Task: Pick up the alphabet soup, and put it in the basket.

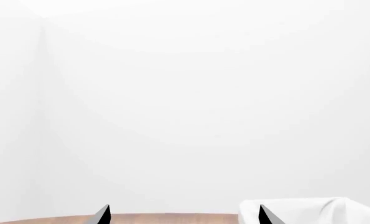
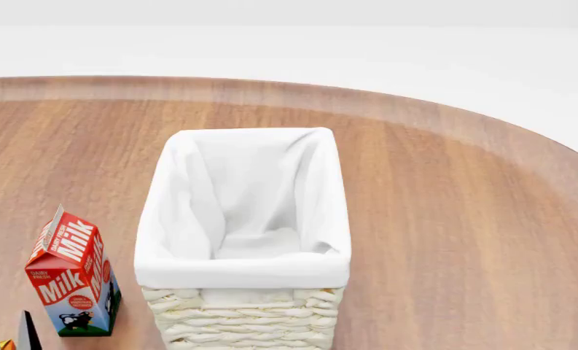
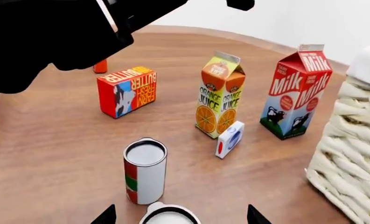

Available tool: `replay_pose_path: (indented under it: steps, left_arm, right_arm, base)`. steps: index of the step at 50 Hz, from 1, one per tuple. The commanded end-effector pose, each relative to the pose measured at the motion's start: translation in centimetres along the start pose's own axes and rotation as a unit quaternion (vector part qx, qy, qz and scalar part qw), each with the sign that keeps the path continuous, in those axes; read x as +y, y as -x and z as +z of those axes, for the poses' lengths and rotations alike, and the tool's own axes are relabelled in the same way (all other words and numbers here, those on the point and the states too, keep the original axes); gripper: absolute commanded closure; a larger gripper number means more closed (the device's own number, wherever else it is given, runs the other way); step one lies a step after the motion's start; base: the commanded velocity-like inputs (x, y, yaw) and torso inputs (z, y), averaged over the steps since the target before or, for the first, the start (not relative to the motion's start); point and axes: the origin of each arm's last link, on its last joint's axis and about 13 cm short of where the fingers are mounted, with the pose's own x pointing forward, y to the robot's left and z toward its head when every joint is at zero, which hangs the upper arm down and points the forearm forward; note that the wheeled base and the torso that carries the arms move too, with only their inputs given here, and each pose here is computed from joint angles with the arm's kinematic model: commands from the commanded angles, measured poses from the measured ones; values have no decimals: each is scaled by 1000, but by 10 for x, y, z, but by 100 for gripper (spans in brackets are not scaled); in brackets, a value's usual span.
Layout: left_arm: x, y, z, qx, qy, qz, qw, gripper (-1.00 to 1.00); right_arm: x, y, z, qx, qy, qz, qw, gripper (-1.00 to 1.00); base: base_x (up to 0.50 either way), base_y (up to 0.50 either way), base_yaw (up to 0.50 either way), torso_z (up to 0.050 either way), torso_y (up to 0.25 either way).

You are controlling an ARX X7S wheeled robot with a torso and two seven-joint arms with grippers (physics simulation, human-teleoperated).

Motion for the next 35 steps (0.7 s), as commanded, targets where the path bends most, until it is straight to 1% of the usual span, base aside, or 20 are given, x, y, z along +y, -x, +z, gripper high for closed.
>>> replay_pose_path:
  steps: [1,10,12,14,26,35]
  left_arm:
    - [0,0,0,0,0,0,1000,-100]
    - [0,0,0,-1,-1,0,1000,-100]
    - [0,0,0,-1,-1,0,1000,-100]
    - [0,0,0,-1,-1,1,1000,-100]
    - [0,0,0,-2,-1,0,1000,-100]
    - [0,0,0,-2,0,0,1000,-100]
  right_arm:
    - [0,-2,-5,18,9,1,1000,-100]
    - [1,-4,-9,35,18,0,999,-100]
    - [2,-5,-11,41,26,1,999,-100]
    - [2,-5,-11,41,23,2,999,-100]
    - [5,-7,-11,46,36,10,998,-100]
    - [4,-8,-13,51,34,9,998,-100]
  base:
    - [0,0,0,0,0]
    - [0,0,0,0,0]
    - [0,0,0,0,0]
    - [0,0,0,0,0]
    - [0,0,0,0,0]
    - [0,0,0,0,0]
